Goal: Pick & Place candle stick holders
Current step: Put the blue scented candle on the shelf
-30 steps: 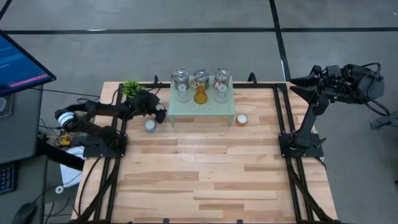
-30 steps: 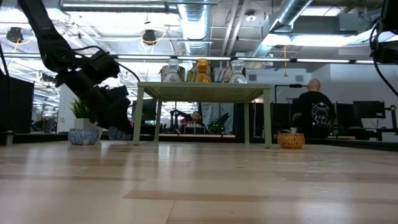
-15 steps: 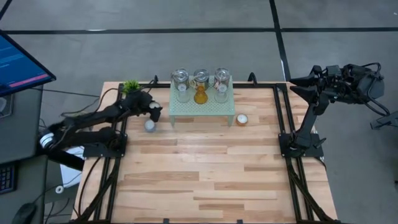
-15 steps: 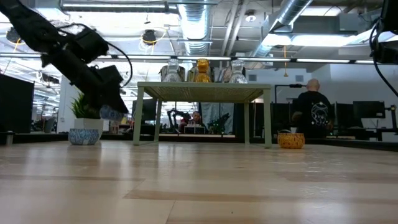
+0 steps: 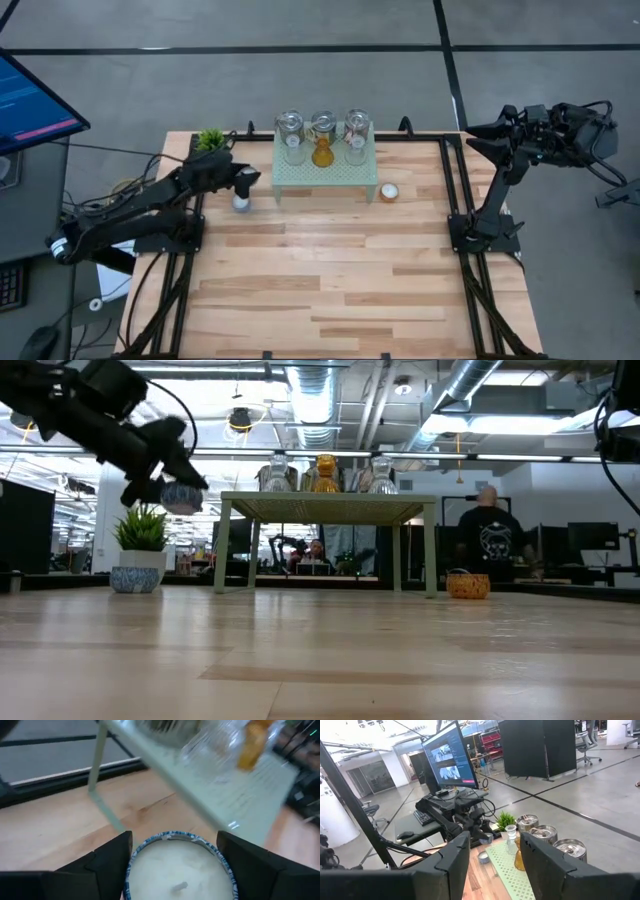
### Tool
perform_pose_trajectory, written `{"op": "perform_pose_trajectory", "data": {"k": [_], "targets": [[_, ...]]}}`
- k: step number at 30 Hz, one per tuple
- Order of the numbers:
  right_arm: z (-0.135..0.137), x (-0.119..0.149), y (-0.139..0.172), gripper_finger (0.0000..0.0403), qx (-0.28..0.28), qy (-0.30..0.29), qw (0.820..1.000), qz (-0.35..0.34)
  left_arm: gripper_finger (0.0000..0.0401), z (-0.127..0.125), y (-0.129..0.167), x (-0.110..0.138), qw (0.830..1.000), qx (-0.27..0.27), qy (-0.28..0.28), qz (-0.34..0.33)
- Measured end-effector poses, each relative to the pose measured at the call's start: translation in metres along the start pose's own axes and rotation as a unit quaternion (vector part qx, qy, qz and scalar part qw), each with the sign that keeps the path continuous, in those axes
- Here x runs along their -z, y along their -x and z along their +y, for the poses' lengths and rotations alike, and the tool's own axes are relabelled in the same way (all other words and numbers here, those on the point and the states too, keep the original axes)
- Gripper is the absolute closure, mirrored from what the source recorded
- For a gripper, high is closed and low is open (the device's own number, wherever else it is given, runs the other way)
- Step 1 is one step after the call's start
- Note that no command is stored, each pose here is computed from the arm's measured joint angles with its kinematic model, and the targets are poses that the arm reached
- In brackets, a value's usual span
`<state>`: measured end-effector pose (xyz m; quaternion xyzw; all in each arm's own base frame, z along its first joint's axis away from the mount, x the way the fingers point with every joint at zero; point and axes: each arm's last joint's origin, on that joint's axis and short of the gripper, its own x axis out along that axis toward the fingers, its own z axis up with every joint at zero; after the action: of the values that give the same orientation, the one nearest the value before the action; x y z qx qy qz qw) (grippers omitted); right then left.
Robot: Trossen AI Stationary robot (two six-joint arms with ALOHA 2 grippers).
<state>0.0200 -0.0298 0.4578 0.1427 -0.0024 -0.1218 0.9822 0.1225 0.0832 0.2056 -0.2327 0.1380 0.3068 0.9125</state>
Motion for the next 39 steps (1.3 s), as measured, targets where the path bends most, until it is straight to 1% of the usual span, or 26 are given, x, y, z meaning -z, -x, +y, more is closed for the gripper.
{"op": "perform_pose_trajectory", "data": {"k": [7, 14, 19, 25, 30, 36, 39], "targets": [[0.0, 0.0, 0.0, 0.0237, 0.0, 0.0, 1.0, 0.0, 0.0124, -0.024, 0.014, -0.029, 0.998, 0.053, -0.006, -0.045], [0.0, 0.0, 0.0, 0.0237, -0.001, 0.002, 1.0, 0.0, 0.0126, -0.046, 0.02, -0.056, 0.995, 0.074, -0.015, -0.071], [0.0, 0.0, 0.0, 0.0237, -0.001, 0.002, 1.0, 0.001, 0.0132, -0.066, 0.012, -0.067, 0.993, 0.098, -0.032, -0.056], [0.0, 0.0, 0.0, 0.0237, -0.001, 0.001, 1.0, 0.001, 0.0131, -0.096, -0.006, -0.069, 0.992, 0.112, -0.061, -0.024], [0.0, 0.0, 0.0, 0.0237, -0.002, 0.0, 1.0, 0.002, 0.0131, -0.119, -0.021, -0.067, 0.992, 0.095, -0.084, -0.012], [0.001, 0.001, 0.0, 0.0237, -0.016, 0.0, 1.0, 0.01, 0.0132, -0.142, -0.042, -0.068, 0.994, 0.045, -0.094, -0.029], [0.001, 0.001, 0.0, 0.0237, -0.022, 0.0, 1.0, 0.014, 0.0132, -0.154, -0.056, -0.07, 0.994, 0.03, -0.095, -0.042]]}}
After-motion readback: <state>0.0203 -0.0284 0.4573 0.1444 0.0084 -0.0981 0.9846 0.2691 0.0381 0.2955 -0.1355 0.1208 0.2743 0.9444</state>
